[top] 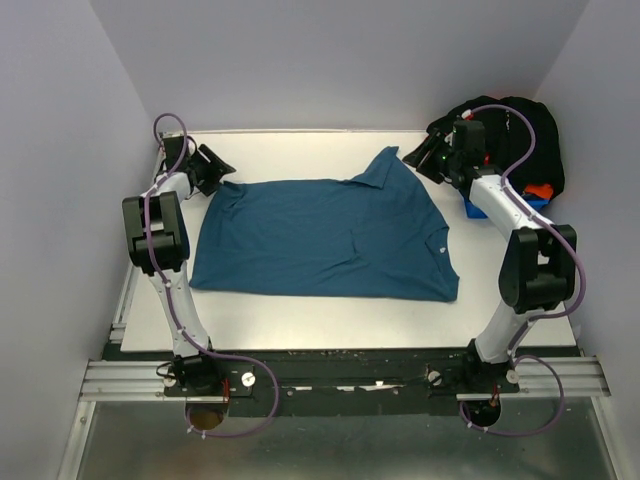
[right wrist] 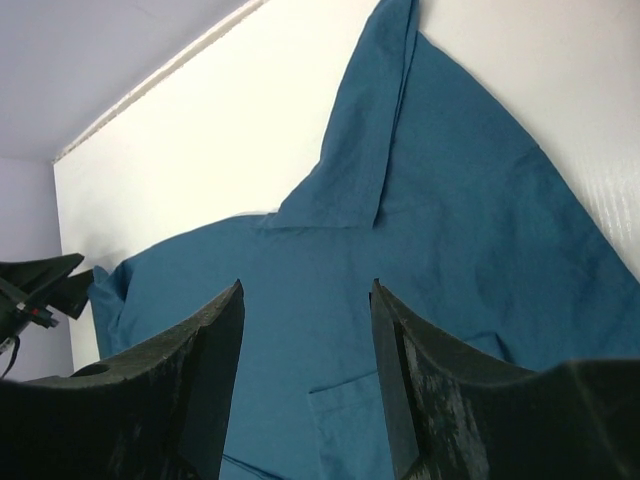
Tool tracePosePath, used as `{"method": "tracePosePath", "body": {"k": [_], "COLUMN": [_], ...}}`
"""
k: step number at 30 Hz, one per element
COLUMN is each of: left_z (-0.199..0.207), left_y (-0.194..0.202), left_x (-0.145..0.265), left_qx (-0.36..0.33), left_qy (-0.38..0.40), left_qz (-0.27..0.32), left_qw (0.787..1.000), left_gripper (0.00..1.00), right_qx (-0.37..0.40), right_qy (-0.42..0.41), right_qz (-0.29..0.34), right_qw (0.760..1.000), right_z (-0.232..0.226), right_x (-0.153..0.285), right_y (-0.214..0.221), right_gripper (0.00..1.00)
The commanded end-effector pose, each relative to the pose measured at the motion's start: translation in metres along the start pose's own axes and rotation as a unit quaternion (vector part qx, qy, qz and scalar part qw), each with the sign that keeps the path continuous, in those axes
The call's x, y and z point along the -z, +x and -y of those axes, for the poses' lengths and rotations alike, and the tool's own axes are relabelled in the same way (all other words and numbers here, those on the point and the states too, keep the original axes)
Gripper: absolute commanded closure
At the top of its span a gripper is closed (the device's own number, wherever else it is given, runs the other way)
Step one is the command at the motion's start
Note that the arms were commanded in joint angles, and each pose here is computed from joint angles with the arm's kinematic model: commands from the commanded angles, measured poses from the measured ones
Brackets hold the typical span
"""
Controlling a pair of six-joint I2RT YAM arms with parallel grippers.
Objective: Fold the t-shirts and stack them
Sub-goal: Grap the side of the flattened tshirt furthest away from the robot with both arms
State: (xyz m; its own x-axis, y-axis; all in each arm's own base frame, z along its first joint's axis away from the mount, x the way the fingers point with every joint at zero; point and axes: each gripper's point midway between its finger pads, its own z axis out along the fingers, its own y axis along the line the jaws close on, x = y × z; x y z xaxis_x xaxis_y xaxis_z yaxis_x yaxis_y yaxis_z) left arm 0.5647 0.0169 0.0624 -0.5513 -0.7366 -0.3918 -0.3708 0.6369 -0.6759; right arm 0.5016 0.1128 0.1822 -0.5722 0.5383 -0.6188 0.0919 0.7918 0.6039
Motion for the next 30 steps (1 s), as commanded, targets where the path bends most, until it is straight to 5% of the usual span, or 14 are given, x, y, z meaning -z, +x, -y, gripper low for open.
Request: {"method": "tracePosePath", "body": {"k": [1,8,14,24,30], "left_z": [0.034,0.022,0.015,-0.025,-0.041], "left_y": [-0.019,-0.056,-0.075,-0.051,-0.053], "left_x": [0.025,0.059,0.104,0.042,0.023], "left_qx": [-0.04,-0.062,-0.111,-0.107,-0.098], "left_qy": [0.056,0.0,-0.096,-0.187,-0.22], "left_qz": [0.035,0.146,0.263,0.143,0.134], "left_qw": [0.997,0.987,0.954,0.966,0.961], "left_gripper": [0.27,0.25,0.22,0.31,0.36], "right_qx": [0.003,0.007,0.008,0.01,0.014], "right_qy": [-0.015,-0.012,-0.012,-0.015,-0.014], "right_qz": [-0.003,-0.001,-0.002,-0.003,0.0], "right_qw": [1.0,1.0,1.0,1.0,1.0], "right_z": [-0.006,-0.005,-0.005,-0.007,-0.007], "right_x": [-0.004,-0.001,-0.001,0.001,0.002], "right_y": [0.001,0.0,0.001,0.001,-0.001], "right_gripper": [0.39,0.39,0.39,0.39,0.39]}}
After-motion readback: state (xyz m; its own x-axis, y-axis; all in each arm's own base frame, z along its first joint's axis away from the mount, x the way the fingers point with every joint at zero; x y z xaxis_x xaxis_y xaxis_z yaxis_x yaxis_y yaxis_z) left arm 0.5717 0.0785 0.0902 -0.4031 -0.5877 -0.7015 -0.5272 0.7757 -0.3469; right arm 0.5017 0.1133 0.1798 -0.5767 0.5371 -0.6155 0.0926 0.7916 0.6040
